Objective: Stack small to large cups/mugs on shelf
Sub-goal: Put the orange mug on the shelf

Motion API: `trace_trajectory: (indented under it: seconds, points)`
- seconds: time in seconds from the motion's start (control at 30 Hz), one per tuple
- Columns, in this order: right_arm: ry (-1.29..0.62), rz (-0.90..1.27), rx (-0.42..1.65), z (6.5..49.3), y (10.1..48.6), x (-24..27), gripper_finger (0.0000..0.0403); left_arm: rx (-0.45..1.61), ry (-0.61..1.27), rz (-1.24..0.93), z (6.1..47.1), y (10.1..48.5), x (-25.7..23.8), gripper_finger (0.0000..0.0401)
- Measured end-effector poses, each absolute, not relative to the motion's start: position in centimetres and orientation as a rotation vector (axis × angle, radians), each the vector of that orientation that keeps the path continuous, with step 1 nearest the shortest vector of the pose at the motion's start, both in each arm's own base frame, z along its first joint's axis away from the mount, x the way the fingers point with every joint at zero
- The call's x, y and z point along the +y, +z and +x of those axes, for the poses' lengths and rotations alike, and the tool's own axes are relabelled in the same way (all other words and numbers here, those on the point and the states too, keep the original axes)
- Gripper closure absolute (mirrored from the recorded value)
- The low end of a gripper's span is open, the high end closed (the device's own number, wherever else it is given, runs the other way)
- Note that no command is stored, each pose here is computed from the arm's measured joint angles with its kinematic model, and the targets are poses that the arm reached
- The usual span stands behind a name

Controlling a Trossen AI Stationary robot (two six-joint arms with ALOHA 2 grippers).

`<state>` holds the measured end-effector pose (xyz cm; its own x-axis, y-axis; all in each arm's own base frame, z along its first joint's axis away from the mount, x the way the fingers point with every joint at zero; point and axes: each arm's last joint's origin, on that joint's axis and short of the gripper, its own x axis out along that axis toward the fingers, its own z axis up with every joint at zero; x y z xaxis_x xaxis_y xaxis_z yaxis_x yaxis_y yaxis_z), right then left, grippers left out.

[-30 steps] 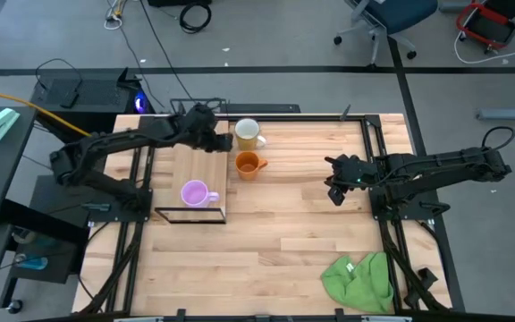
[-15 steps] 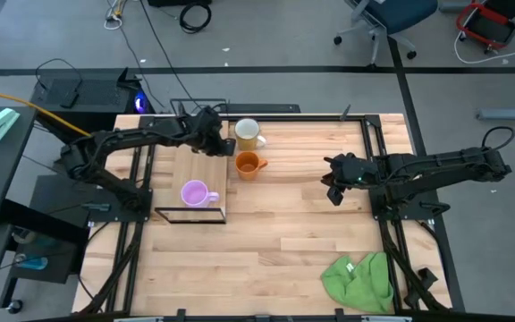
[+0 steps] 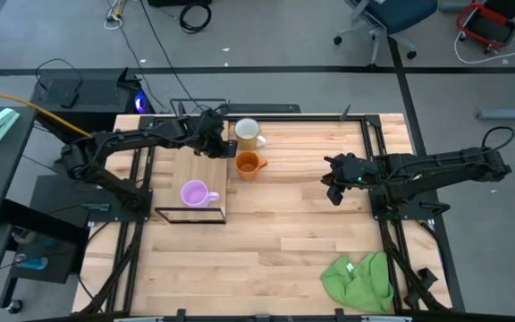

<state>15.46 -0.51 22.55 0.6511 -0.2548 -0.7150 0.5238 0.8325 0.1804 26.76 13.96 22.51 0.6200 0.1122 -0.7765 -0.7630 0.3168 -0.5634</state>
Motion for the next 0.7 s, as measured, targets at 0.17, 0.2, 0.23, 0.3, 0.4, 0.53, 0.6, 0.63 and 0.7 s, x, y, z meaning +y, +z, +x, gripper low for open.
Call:
trace_trajectory:
  seconds: [0.17, 0.2, 0.23, 0.3, 0.4, 0.53, 0.6, 0.63, 0.7]
  points:
    - [-0.455, 0.393, 0.739, 15.5, 22.6, -0.5, 0.0325, 0.692, 0.607, -1.135, 27.0, 22.8, 14.0, 0.0303]
    - [-0.455, 0.393, 0.739, 15.5, 22.6, -0.5, 0.0325, 0.687, 0.594, -1.139, 27.1, 23.1, 14.0, 0.0303]
    - [-0.455, 0.393, 0.739, 15.5, 22.6, -0.5, 0.0325, 0.670, 0.585, -1.134, 27.3, 23.7, 14.1, 0.0304]
    - [-0.455, 0.393, 0.739, 15.5, 22.5, -0.5, 0.0325, 0.627, 0.557, -1.115, 28.0, 25.1, 14.2, 0.0305]
    - [-0.455, 0.393, 0.741, 15.5, 22.5, -0.5, 0.0325, 0.635, 0.552, -1.087, 28.7, 27.2, 14.3, 0.0307]
    - [-0.456, 0.392, 0.741, 15.4, 22.5, -0.5, 0.0325, 0.660, 0.570, -1.032, 29.7, 30.5, 14.6, 0.0307]
    - [-0.457, 0.392, 0.743, 15.4, 22.5, -0.5, 0.0325, 0.678, 0.592, -1.010, 30.2, 32.1, 15.0, 0.0307]
    - [-0.457, 0.391, 0.747, 15.4, 22.5, -0.5, 0.0325, 0.680, 0.603, -0.999, 30.5, 33.0, 15.2, 0.0307]
    - [-0.459, 0.391, 0.750, 15.4, 22.5, -0.5, 0.0325, 0.721, 0.651, -0.977, 30.8, 34.5, 15.3, 0.0307]
